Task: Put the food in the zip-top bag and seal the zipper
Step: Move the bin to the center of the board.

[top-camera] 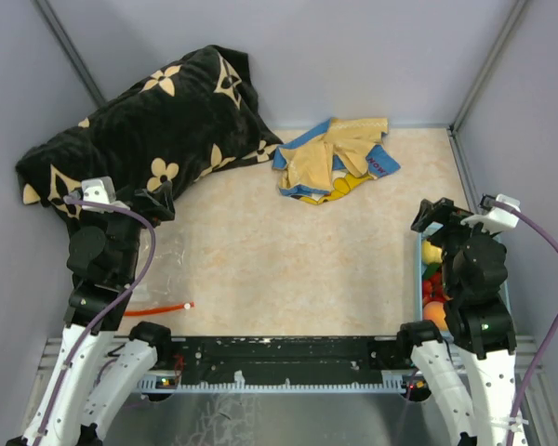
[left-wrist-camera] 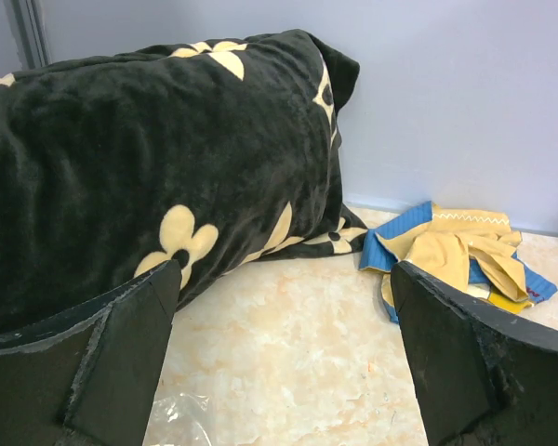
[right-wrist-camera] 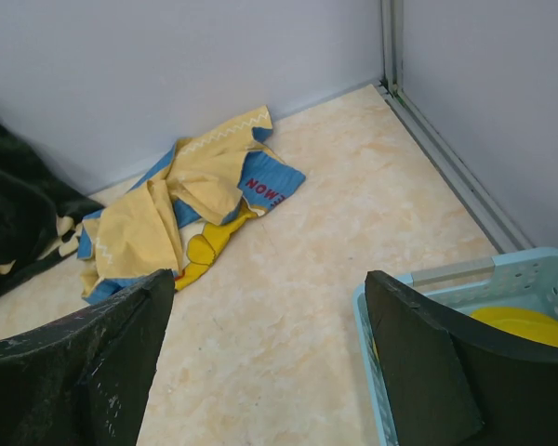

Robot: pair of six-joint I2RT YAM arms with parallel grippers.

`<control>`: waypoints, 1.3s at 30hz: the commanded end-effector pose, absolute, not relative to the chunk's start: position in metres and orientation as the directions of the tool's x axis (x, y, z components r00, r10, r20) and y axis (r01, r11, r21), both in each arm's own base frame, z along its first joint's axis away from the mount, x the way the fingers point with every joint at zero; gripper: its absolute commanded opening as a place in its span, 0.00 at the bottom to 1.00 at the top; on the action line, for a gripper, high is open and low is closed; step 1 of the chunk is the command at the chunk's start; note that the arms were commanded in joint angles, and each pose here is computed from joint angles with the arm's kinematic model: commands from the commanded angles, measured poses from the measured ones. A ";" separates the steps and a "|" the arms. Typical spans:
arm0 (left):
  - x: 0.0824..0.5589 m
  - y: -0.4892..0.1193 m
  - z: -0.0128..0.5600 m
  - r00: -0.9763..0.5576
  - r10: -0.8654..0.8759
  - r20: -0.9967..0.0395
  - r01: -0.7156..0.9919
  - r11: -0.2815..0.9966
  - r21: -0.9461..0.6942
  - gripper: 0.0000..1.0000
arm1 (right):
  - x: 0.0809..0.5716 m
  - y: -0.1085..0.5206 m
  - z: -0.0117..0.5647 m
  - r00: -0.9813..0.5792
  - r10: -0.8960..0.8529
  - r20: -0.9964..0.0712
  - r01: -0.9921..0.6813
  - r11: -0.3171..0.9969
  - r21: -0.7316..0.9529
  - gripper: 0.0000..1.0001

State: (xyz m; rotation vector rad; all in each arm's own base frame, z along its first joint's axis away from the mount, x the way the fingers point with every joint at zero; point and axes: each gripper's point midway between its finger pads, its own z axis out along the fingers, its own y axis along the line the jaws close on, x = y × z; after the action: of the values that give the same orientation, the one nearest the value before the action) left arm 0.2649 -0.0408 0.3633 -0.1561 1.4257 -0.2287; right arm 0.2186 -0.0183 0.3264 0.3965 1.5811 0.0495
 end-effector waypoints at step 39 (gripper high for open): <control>0.274 -0.052 0.295 -0.045 -0.266 -0.963 0.053 0.962 -0.268 1.00 | 0.298 -0.027 0.169 -0.458 0.415 -0.786 0.469 0.864 0.183 0.86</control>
State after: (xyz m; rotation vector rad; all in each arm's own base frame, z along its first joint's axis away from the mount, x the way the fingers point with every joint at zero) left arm 0.2724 -0.0458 0.3000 -0.1788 1.5860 -0.2307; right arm 0.2751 -0.0220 0.1709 0.6109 2.1670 -0.1074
